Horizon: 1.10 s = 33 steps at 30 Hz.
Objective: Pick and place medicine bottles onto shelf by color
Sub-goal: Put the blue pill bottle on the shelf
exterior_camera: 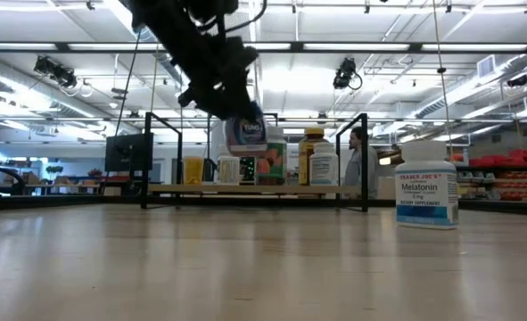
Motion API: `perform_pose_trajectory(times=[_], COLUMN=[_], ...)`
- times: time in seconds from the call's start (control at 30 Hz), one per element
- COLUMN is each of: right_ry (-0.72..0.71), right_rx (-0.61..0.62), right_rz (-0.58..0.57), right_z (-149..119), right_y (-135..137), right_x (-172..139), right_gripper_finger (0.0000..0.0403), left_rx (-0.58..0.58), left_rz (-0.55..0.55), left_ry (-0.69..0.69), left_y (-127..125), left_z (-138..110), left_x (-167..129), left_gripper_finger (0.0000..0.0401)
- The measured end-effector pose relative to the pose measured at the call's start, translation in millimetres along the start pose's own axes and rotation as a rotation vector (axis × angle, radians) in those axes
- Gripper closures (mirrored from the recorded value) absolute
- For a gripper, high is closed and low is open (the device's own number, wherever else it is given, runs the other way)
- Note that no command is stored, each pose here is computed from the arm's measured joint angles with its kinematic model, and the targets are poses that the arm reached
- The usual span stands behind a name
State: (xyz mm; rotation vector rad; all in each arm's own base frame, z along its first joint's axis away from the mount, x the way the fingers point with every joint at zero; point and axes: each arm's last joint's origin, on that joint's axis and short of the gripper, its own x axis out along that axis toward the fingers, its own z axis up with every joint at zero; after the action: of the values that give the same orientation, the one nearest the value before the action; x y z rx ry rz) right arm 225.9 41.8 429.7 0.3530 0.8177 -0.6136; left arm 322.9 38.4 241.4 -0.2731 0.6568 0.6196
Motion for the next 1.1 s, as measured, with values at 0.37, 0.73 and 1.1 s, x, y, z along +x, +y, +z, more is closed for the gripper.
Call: perform_pose_trajectory(times=[0.37,0.73,1.1], right_ry=[0.011,0.009,0.012], right_rx=[0.049,0.062,0.062], right_rz=[-0.032,-0.073,-0.092], right_z=[10,18,22], right_y=[-11,-22,-27], right_x=[7,14,17], right_gripper_finger=[0.0120,0.0120,0.0120], left_rx=[-0.043,-0.157,-0.178], left_rz=[0.189,0.248,0.193], left_ry=[0.056,0.081,0.145], left_y=[59,100,104], left_z=[7,14,8], left_x=[23,32,48], left_gripper_finger=[0.0199,0.0197,0.0192])
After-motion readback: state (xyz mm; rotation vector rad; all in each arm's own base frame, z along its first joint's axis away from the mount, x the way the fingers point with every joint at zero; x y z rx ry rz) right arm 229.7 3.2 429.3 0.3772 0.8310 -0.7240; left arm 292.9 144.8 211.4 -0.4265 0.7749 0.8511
